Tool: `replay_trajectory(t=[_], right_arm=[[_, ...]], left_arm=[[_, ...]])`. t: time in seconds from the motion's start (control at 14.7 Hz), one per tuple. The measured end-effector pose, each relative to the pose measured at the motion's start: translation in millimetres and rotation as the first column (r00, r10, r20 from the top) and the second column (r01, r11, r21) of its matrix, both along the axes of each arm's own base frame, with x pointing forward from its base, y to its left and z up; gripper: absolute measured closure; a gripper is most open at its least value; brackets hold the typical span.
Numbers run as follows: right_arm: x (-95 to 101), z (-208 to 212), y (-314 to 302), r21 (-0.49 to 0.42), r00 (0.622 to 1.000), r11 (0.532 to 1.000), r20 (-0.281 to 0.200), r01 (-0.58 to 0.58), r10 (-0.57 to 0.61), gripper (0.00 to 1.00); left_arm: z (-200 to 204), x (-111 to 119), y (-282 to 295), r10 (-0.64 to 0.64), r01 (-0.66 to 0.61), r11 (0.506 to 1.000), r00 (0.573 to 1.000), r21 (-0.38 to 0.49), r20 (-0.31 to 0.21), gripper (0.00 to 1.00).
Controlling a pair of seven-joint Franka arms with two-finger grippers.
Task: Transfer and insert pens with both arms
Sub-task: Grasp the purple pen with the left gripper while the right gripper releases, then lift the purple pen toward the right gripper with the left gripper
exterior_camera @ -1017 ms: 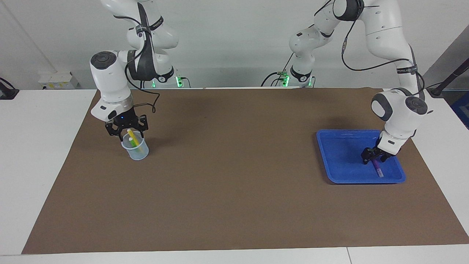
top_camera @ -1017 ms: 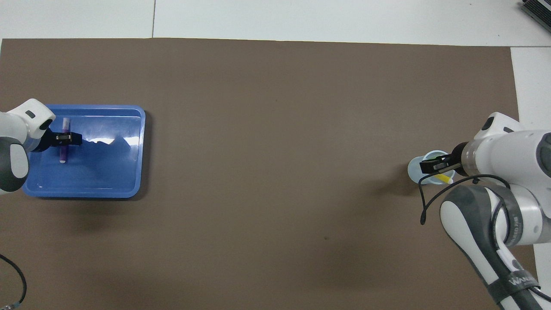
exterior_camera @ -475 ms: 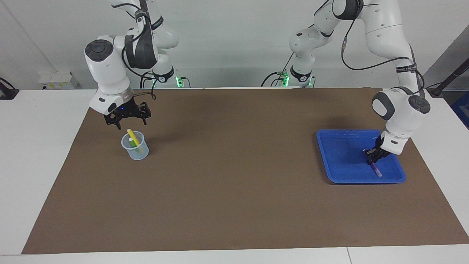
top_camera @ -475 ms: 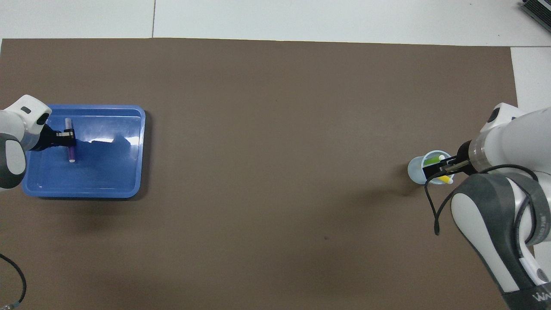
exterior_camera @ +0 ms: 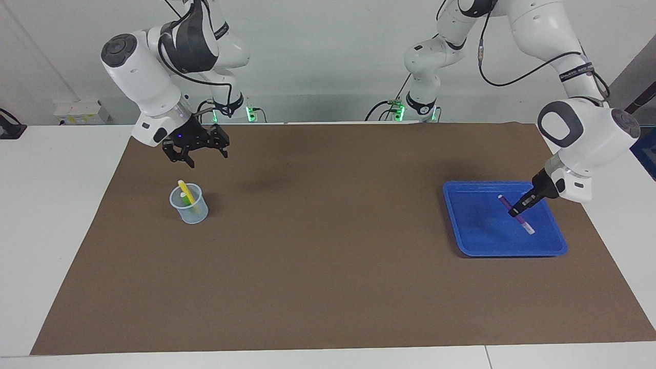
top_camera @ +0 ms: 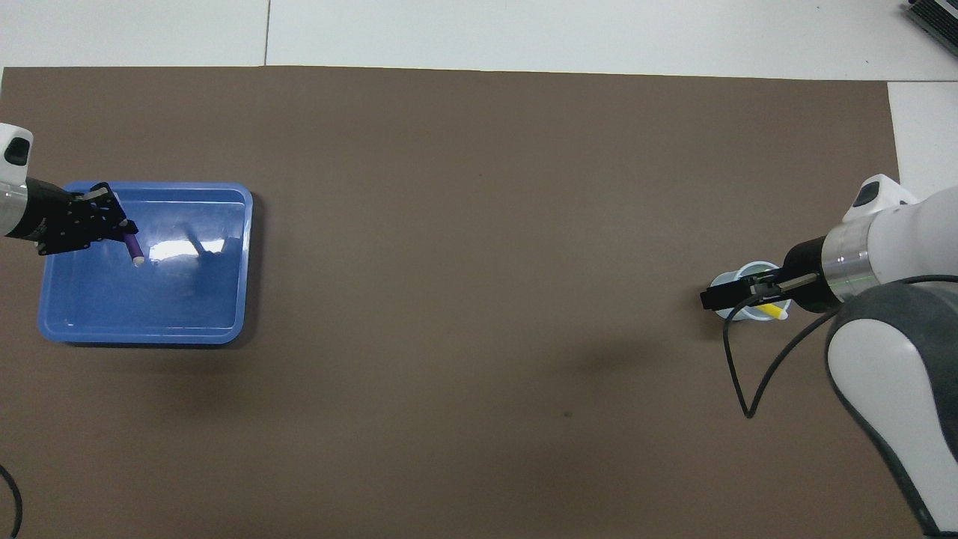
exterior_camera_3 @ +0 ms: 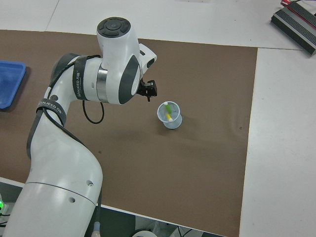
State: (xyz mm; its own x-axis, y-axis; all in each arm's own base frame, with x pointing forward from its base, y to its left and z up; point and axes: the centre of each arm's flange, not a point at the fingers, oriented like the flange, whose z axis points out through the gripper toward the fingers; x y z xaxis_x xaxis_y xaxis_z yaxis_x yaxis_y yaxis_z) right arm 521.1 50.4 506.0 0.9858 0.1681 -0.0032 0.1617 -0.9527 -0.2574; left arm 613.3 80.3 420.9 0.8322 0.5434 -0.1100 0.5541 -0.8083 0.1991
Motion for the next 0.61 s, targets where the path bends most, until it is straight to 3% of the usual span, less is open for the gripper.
replay_trajectory(t=[0.27, 0.61], right_arm=[[-0.2, 6.9, 42.1, 0.173, 1.0, 0.985, 0.011, 0.018, -0.02, 0.0], [-4.0, 14.8, 108.9, 0.294, 0.996, 0.954, 0.038, 0.065, -0.079, 0.0]], left_arm=[[54.9, -23.3, -92.6, 0.214, -0.226, 0.971, 0.967, -0.081, -0.141, 0.83], [70.2, -50.7, -228.6, 0.378, -0.438, 0.893, 0.858, -0.11, -0.346, 0.83]])
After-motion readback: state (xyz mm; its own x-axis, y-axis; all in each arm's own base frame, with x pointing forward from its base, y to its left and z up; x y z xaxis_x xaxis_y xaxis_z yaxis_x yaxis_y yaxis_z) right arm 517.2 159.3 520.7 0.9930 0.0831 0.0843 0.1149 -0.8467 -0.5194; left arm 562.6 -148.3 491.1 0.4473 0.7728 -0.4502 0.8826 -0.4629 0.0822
